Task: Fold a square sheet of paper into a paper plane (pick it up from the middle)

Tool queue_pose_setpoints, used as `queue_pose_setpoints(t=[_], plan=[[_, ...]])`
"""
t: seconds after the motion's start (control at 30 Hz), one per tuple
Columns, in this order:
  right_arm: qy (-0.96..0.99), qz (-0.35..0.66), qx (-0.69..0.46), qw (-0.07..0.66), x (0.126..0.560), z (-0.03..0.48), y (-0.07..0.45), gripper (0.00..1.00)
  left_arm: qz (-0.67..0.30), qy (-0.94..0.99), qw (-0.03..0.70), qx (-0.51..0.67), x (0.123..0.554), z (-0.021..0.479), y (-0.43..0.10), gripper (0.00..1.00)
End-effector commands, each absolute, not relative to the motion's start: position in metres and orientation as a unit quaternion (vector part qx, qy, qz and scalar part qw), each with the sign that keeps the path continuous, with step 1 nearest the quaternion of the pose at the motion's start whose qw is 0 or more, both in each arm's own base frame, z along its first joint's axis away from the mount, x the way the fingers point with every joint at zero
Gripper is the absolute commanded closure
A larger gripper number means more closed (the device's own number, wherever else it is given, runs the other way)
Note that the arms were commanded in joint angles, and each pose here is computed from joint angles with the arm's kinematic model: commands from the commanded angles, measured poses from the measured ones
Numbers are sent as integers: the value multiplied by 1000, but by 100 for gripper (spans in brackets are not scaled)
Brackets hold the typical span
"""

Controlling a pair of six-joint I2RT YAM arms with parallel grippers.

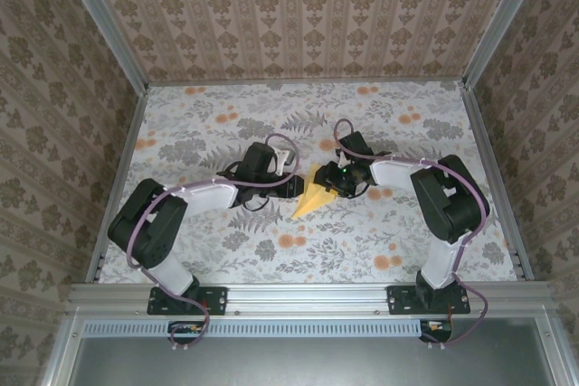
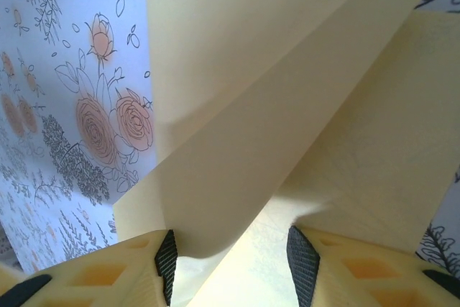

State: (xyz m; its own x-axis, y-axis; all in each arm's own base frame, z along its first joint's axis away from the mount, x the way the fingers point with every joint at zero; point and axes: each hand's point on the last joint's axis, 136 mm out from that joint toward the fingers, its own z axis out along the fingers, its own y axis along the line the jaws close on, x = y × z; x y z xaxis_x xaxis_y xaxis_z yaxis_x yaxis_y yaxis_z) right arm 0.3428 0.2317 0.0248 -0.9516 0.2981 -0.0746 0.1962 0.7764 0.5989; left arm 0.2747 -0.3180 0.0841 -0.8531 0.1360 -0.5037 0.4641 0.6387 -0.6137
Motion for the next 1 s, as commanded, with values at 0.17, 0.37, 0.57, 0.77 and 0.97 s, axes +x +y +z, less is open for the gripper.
queue_pose_setpoints(t=[0.17, 0.37, 0.57, 0.77, 0.97], plan=[[958, 238, 153, 41, 324, -11, 214, 49, -433, 861, 184, 195, 256, 87, -343, 78], [960, 231, 154, 35, 323, -14, 213, 48, -430, 866, 155, 202, 252, 73, -350, 82], [961, 227, 156, 32, 322, -15, 211, 48, -409, 879, 147, 198, 255, 60, -347, 85], [963, 218, 153, 26, 319, -19, 210, 48, -385, 892, 149, 186, 261, 50, -339, 88], [970, 190, 152, 12, 314, -29, 206, 48, -373, 898, 148, 181, 262, 44, -335, 91]])
